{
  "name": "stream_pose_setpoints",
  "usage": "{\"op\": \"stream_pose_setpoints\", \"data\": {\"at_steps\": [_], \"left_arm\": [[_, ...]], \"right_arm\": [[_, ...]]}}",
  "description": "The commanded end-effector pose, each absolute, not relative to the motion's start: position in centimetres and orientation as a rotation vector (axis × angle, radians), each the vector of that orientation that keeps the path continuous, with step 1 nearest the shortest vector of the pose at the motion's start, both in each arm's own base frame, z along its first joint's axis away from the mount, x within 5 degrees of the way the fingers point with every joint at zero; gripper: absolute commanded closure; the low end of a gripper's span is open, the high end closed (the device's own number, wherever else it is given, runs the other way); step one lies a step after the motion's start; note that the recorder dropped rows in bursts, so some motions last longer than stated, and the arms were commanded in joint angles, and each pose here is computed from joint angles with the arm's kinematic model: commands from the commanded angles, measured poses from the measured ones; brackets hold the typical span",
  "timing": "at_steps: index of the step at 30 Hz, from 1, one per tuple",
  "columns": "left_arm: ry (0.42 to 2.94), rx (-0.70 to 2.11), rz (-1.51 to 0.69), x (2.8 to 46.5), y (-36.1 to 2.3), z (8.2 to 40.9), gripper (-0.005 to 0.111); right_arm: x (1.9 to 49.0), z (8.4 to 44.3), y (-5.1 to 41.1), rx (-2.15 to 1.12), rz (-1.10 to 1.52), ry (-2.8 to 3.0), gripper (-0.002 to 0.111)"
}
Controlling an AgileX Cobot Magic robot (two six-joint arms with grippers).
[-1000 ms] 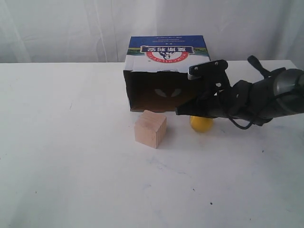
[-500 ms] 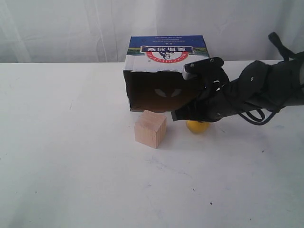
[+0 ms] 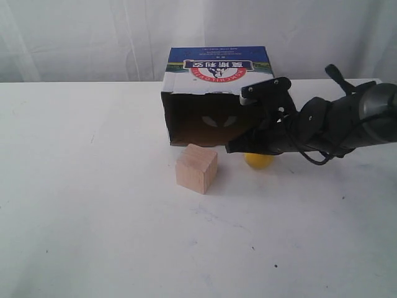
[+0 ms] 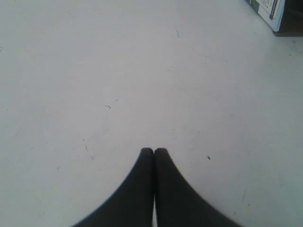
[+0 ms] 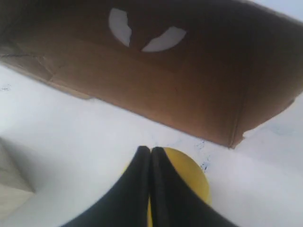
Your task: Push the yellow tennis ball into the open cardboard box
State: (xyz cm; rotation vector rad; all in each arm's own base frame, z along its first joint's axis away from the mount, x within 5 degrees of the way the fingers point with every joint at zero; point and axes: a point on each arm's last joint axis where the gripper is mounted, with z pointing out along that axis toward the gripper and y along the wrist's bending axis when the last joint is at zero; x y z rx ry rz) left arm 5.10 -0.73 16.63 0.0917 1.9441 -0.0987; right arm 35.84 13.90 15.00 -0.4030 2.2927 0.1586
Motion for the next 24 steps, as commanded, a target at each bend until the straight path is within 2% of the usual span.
{"op": "stream_pose_setpoints", "data": {"at_steps": [1,12,16,20,24], "left_arm": [[1.945,0.094,-0.104,5.1,-0.8,16.5,0.107],[1.945,0.094,-0.104,5.1,-0.8,16.5,0.107],[1.945,0.094,-0.104,5.1,-0.8,16.5,0.107],[1.945,0.094,-0.104,5.1,-0.8,16.5,0.107],[1.945,0.094,-0.104,5.1,-0.8,16.5,0.107]], "right_arm": [[36.2,14.4,13.9,-0.415,0.175,2.333,0.108],[37.6,16.5,14.5,-0.407,0.197,2.268,0.108],[37.4,18.6,14.5,-0.398,0.206,2.217,0.108],[35.5,20.7,14.7,-0.486,0.309,2.301,0.108],[33.3,20.6,14.8,-0.65,0.388,2.475,0.108]]}}
